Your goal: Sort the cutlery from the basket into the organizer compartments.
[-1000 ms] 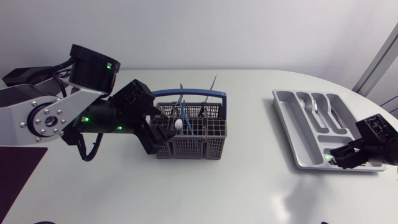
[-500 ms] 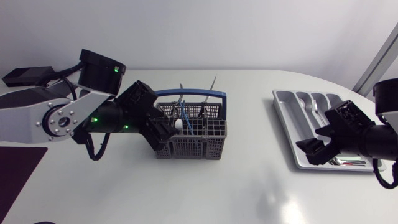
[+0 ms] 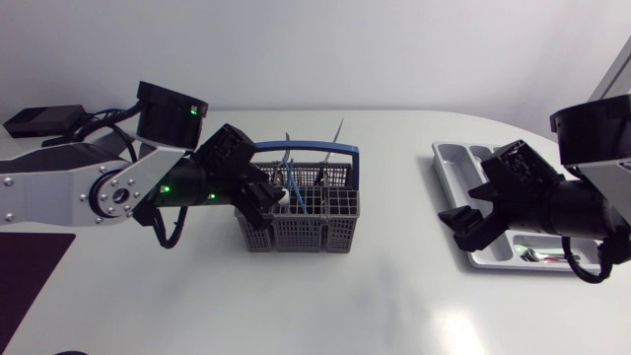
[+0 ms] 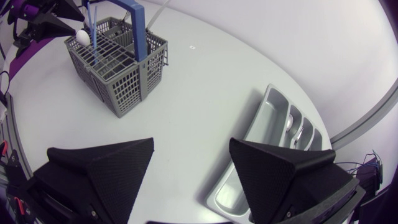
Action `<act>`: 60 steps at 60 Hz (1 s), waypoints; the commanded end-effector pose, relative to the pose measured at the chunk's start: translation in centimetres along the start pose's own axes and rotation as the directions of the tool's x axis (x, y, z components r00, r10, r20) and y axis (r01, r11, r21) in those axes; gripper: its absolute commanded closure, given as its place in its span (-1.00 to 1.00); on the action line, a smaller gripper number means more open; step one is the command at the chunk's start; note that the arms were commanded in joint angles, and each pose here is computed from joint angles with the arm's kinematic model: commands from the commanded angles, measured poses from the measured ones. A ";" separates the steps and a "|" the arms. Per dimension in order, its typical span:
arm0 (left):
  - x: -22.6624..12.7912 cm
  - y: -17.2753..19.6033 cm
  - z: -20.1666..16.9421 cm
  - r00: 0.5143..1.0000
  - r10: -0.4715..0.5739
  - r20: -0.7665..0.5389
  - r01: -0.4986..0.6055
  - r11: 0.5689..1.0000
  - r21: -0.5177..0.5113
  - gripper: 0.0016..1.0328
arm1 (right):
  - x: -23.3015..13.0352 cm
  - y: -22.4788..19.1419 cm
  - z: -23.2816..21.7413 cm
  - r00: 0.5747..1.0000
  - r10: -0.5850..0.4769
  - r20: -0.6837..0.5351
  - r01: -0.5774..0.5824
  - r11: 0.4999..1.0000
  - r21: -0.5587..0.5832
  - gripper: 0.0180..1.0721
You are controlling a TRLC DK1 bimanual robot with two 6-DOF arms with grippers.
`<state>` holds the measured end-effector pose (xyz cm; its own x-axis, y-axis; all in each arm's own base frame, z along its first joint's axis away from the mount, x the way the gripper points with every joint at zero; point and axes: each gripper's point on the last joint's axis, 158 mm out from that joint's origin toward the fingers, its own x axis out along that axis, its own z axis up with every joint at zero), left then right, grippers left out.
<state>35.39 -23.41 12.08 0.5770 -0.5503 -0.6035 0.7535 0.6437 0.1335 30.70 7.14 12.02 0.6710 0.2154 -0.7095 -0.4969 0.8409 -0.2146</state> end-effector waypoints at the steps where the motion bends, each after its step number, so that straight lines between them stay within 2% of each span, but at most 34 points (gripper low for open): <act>1: 0.8 -0.6 -1.7 0.999 -0.010 -0.038 0.009 0.999 -0.033 0.01 | 0.1 -0.2 0.7 1.000 -0.007 0.007 0.006 1.000 0.021 -0.66; 26: 1.8 -2.4 -3.5 0.996 -0.006 -0.088 0.003 0.999 -0.032 0.02 | 0.3 -0.2 0.6 1.000 -0.006 0.011 0.006 1.000 0.016 -0.66; 29: 2.0 -2.3 -3.7 0.996 0.011 -0.091 -0.014 0.999 -0.029 0.08 | 0.2 -0.1 0.6 1.000 -0.006 0.012 0.006 1.000 0.016 -0.66; 34: 2.0 -1.9 -3.6 0.996 0.029 -0.079 -0.032 0.999 -0.038 0.18 | 0.3 0.1 0.3 1.000 -0.003 0.008 0.003 1.000 0.015 -0.66; 60: 2.4 -1.6 -2.6 0.998 0.042 -0.037 -0.045 0.995 -0.087 0.18 | 0.2 0.2 0.1 1.000 -0.003 0.012 0.003 1.000 0.014 -0.66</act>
<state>35.18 -24.51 9.94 0.6121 -0.5151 -0.6000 0.7063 0.6973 0.1219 30.85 7.21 11.92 0.6711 0.2145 -0.7097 -0.4975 0.8400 -0.2166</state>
